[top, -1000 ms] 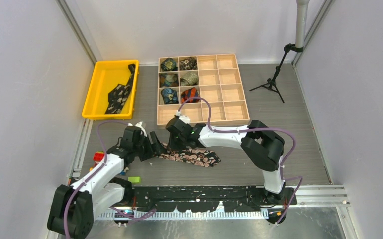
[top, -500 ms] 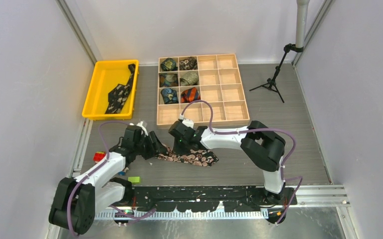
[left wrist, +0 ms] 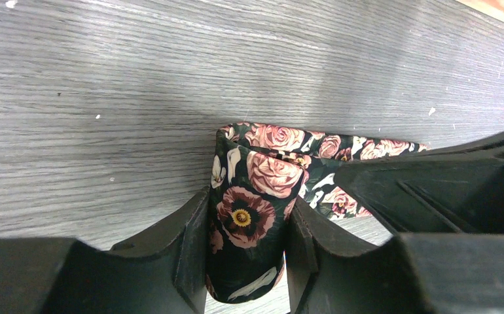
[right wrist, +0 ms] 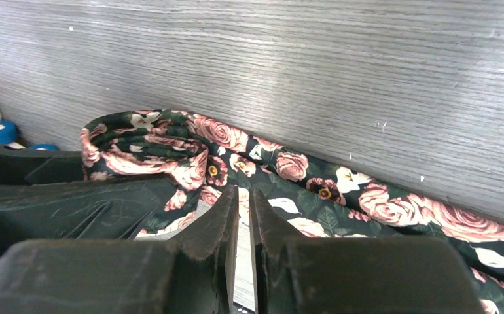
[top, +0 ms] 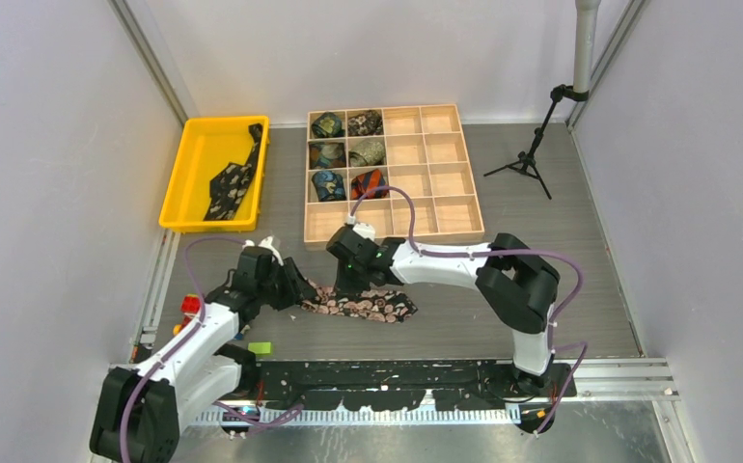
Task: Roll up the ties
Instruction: Roll the tie at the center of the board.
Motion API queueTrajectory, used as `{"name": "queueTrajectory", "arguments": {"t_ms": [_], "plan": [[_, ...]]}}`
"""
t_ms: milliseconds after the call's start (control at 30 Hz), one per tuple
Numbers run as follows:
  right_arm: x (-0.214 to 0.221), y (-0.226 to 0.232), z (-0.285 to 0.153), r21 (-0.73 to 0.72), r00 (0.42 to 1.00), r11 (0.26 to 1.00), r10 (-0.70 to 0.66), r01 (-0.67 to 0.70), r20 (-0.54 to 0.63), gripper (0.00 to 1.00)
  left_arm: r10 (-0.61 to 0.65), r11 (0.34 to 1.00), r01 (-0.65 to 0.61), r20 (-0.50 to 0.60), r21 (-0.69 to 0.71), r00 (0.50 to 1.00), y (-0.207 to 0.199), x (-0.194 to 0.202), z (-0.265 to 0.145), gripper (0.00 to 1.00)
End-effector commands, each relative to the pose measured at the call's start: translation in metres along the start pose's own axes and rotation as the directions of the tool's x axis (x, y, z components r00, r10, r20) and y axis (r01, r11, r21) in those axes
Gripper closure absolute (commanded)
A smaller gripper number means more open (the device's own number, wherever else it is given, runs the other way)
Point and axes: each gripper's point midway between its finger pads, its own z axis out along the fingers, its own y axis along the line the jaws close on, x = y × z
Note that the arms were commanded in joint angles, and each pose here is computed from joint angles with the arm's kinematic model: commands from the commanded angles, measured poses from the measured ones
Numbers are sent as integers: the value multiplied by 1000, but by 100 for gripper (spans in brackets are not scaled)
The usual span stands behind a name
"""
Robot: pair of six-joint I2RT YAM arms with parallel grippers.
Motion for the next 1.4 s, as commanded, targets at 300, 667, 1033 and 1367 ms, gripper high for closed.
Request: {"name": "queueTrajectory", "arguments": {"t_ms": [300,667,1033,1367], "plan": [[19,11,-12,-43,1000,999,-17,16,-16,82,-24,990,41,121,-138,992,7,-9,0,70],[30,-24,13,95,998,995,-13,18,-54,82,-2,988,22,132,-154,991,0,-6,0,71],[-2,-46,10,163,998,985,-46,52,-41,83,28,986,-6,133,-167,991,2,-6,-1,71],[5,-21,-24,42,994,997,-61,66,-94,82,44,984,-15,156,-177,987,1,-14,0,71]]}}
